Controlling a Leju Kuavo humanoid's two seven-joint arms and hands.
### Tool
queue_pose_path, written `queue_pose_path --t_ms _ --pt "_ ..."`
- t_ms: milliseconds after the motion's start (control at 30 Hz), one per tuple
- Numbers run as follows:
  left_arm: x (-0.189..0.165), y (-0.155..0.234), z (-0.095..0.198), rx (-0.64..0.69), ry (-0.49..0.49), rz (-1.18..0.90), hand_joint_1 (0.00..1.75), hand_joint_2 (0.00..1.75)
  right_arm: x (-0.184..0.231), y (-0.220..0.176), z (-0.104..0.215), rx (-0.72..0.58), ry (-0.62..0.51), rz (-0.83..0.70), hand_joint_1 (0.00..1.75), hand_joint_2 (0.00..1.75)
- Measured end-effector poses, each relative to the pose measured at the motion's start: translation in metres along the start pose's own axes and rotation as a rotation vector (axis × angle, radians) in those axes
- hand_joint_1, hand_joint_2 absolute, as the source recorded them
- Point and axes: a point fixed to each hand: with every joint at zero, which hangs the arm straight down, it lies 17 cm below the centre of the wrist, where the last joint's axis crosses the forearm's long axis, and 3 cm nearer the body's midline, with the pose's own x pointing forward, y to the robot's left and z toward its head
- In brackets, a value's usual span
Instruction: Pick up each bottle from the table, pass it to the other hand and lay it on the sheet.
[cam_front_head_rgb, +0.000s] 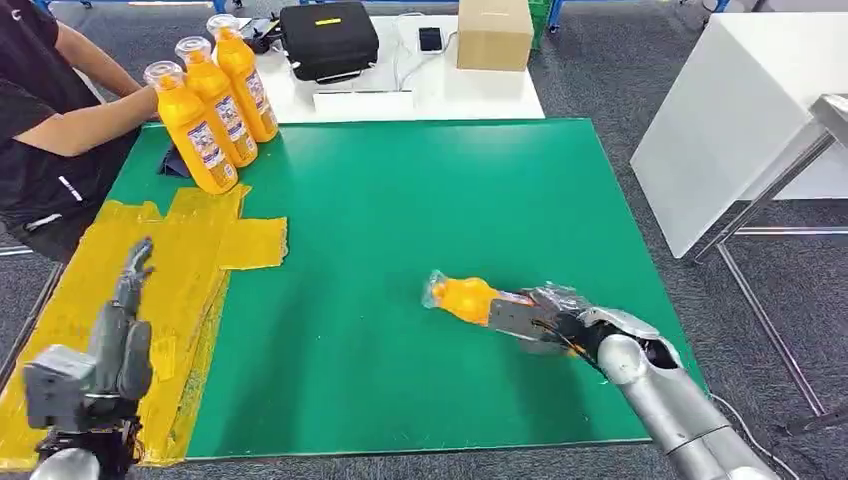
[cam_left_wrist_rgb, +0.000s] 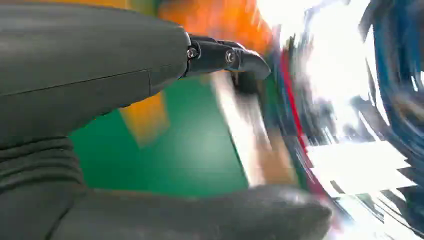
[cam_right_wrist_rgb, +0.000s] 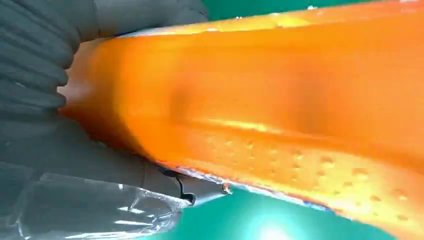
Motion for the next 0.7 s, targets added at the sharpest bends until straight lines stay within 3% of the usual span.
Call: queue_pose_path --t_ms 67,133,267,433,700 --pt "0.006 -0.016 0.014 -0.084 0.037 0.339 0.00 1.75 0.049 0.001 -0.001 -0.003 -0.134 -0.136 1.75 1.75" --pt "0.006 -0.021 0.024 -0.115 0.061 0.474 0.00 1.75 0.087 -0.002 -0.001 -0.014 -0.212 -0.154 1.75 1.75" --pt "-0.006 -0.035 0.033 -0.150 0.109 0.435 0.00 1.75 0.149 0.013 -0.001 0.019 -0.327 -0.110 1.75 1.75" --pt "-0.010 -0.052 0.036 -0.175 0.125 0.431 0.00 1.75 0.197 0.036 0.002 0.073 -0.417 -0.086 1.75 1.75" --pt "-0.001 -0.089 0.035 -0.243 0.093 0.351 0.00 1.75 0.237 0.057 0.007 0.138 -0.496 -0.102 1.75 1.75"
